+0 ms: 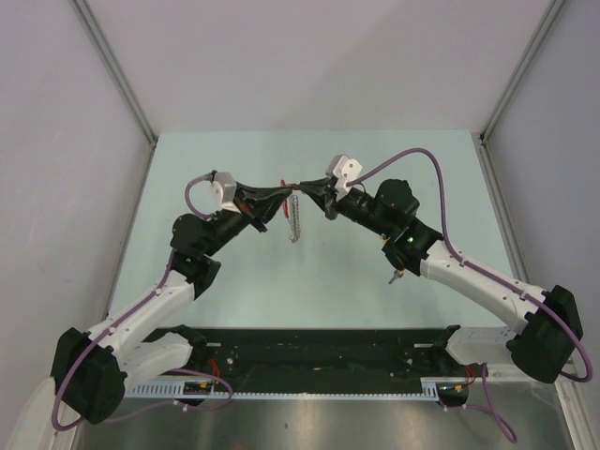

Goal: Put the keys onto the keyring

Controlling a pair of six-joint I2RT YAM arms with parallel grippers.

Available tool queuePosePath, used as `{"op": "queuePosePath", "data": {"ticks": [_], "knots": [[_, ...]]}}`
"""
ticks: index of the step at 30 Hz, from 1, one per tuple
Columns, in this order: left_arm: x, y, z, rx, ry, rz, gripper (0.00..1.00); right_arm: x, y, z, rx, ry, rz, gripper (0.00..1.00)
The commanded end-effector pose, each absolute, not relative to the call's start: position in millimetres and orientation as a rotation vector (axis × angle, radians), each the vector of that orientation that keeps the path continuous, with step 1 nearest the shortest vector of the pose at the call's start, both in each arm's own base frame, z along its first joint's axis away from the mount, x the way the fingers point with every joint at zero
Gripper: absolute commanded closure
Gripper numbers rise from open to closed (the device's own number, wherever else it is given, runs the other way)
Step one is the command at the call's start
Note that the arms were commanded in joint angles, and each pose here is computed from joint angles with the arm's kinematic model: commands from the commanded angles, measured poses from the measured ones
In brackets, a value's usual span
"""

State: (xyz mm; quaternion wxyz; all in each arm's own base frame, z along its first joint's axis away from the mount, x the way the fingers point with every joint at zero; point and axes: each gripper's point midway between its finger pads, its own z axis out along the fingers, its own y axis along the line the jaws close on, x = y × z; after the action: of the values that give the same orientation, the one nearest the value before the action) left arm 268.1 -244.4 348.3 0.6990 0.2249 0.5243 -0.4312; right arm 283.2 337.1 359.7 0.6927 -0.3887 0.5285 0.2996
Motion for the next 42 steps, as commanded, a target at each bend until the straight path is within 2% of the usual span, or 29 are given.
{"op": "queuePosePath", "data": {"ticks": [1, 6, 9, 10, 15, 22, 26, 31, 42], "knots": [[259.8, -240.4, 370.2, 0.493, 1.087, -0.974, 1.00, 279.2, 332.1, 397.9, -0.856, 1.078, 0.637, 1.00], [259.8, -240.9, 370.1, 0.492, 1.089, -0.979, 0.97, 276.3, 333.1, 396.8, -0.877, 1.071, 0.644, 1.00], [261.0, -241.5, 368.9, 0.497, 1.103, -0.974, 0.84, 276.4, 333.1, 397.2, -0.878, 1.069, 0.639, 1.00], [261.9, -241.1, 367.1, 0.505, 1.111, -0.962, 0.76, 276.0, 333.0, 396.8, -0.881, 1.069, 0.635, 1.00], [260.4, -237.7, 368.8, 0.559, 1.154, -0.893, 0.67, 276.1, 330.9, 396.4, -0.886, 1.071, 0.615, 1.00], [264.7, -232.5, 357.3, 0.728, 1.377, -0.780, 0.50, 275.0, 328.6, 392.3, -0.916, 1.075, 0.568, 1.00], [262.8, -230.5, 364.8, 0.764, 1.507, -0.770, 0.48, 275.0, 328.4, 389.0, -0.926, 1.084, 0.552, 1.00], [260.7, -222.7, 346.8, 0.788, 1.675, -0.735, 0.48, 274.6, 330.5, 386.5, -0.937, 1.084, 0.546, 1.00], [261.6, -230.1, 341.8, 0.830, 1.748, -0.778, 0.54, 271.3, 336.7, 380.3, -0.962, 1.088, 0.541, 1.00]]}}
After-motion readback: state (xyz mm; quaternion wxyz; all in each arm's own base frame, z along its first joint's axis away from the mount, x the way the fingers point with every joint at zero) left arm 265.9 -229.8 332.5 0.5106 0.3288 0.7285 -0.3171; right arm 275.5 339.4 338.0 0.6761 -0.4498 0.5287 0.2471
